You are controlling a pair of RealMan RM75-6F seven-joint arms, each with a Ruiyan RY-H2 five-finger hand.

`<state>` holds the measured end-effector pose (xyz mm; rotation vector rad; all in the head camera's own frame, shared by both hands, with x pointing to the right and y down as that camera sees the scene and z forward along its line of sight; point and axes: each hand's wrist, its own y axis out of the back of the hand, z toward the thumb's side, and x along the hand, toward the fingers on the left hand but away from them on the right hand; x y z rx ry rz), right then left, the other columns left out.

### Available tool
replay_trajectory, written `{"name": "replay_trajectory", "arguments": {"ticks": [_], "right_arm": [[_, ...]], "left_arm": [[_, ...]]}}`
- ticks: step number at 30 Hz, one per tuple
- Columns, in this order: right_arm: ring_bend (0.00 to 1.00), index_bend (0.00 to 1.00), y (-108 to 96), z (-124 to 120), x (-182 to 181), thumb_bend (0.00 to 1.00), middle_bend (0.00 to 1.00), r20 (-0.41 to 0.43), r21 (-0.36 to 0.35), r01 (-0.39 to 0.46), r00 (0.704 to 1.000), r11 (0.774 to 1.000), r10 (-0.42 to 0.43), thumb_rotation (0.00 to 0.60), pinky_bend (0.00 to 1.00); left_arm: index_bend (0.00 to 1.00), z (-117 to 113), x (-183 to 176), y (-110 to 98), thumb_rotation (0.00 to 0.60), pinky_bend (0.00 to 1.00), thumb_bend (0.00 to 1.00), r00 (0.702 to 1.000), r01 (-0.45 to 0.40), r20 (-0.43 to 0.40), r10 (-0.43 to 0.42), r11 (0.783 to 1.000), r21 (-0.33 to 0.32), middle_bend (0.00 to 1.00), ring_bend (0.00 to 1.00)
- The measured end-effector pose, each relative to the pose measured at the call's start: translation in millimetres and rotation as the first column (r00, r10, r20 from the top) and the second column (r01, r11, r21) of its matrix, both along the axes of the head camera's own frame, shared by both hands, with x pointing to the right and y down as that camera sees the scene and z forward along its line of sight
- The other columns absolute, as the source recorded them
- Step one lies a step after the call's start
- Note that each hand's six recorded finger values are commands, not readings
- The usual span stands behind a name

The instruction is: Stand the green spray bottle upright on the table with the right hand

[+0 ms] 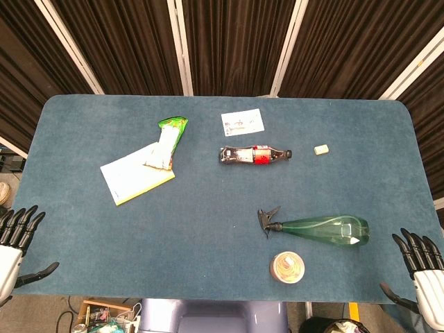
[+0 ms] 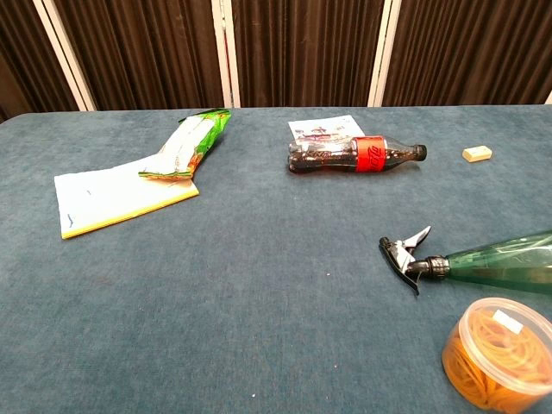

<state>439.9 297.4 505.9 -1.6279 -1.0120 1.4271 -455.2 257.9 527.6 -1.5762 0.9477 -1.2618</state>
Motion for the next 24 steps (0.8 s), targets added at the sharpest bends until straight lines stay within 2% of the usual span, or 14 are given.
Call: {"name": "replay_trajectory", "arguments": {"ticks": [8,14,20,24], "right_arm": [[0.00,0.00,-3,9,-3,0.23,0.00,-0.015,-0.022,0.004,1.000,1.000,-0.004,0.600,0.00],[0.00,0.00,-3,14,-18,0.23,0.00,-0.026,-0.023,0.052,0.998,0.998,-0.052,0.600,0.00],[0.00,0.00,-8,34,-41,0.23,0.00,-0.150,-0.061,0.148,0.976,0.987,-0.156,0.600,0.00],[0.00,0.00,-13,51,-65,0.23,0.00,-0.279,-0.090,0.237,0.926,0.967,-0.253,0.600,0.00]], "left_arm": [[0.00,9,9,-4,0.600,0.05,0.01,1.000,-0.028,0.008,0.028,1.000,-0.012,0.00,0.00],[0.00,17,11,-12,0.600,0.05,0.01,1.000,-0.025,0.019,0.025,1.000,-0.007,0.00,0.00],[0.00,26,9,-26,0.600,0.05,0.01,1.000,-0.008,0.022,0.008,1.000,-0.009,0.00,0.00],[0.00,34,11,-32,0.600,0.05,0.01,0.999,-0.009,0.047,0.010,1.000,-0.021,0.00,0.00]]}}
